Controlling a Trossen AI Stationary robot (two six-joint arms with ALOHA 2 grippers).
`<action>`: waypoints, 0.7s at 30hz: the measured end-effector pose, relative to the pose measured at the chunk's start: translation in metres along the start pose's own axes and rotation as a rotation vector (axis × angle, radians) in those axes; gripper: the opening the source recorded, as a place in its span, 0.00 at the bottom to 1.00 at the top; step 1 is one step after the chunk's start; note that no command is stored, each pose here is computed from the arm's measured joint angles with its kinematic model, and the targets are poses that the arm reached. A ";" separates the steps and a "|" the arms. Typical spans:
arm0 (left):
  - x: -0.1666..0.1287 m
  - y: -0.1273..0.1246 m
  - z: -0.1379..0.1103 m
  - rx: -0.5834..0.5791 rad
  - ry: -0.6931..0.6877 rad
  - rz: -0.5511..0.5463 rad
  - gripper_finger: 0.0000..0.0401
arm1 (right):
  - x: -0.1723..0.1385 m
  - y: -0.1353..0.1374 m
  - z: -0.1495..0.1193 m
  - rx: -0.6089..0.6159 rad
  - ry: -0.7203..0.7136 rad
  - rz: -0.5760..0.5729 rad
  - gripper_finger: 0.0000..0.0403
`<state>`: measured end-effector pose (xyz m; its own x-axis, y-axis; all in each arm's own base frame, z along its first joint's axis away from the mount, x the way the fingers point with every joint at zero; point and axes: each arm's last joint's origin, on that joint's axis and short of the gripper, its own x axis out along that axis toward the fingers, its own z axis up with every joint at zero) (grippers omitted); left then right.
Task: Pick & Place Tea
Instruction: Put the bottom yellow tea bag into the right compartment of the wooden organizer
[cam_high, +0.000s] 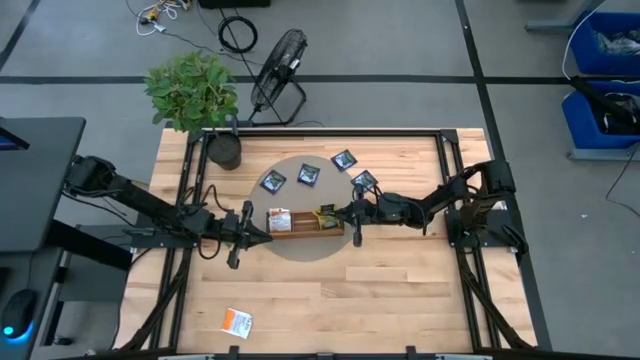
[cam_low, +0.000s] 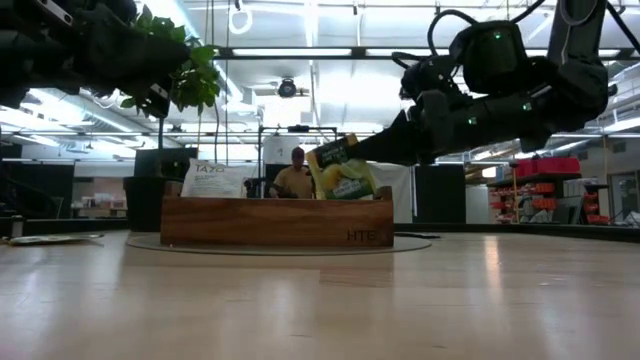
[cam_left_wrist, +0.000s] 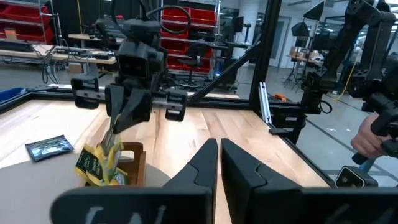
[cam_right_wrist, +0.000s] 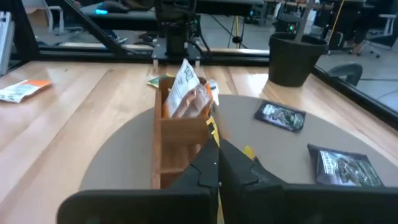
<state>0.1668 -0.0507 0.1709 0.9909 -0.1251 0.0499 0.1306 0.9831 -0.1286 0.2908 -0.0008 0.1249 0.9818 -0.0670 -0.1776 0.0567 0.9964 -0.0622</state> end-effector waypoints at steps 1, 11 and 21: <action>0.000 0.000 0.000 0.000 0.001 0.000 0.05 | 0.000 0.000 -0.001 0.001 0.000 0.000 0.00; 0.000 0.000 0.000 -0.001 0.000 0.000 0.05 | 0.002 -0.008 -0.004 0.053 0.013 -0.029 0.03; 0.000 0.000 0.000 -0.008 0.000 0.000 0.05 | 0.001 -0.006 -0.009 0.041 0.064 -0.023 0.12</action>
<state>0.1670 -0.0507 0.1711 0.9909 -0.1251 0.0502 0.1309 0.9819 -0.1369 0.2901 -0.0078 0.1162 0.9668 -0.0913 -0.2388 0.0874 0.9958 -0.0267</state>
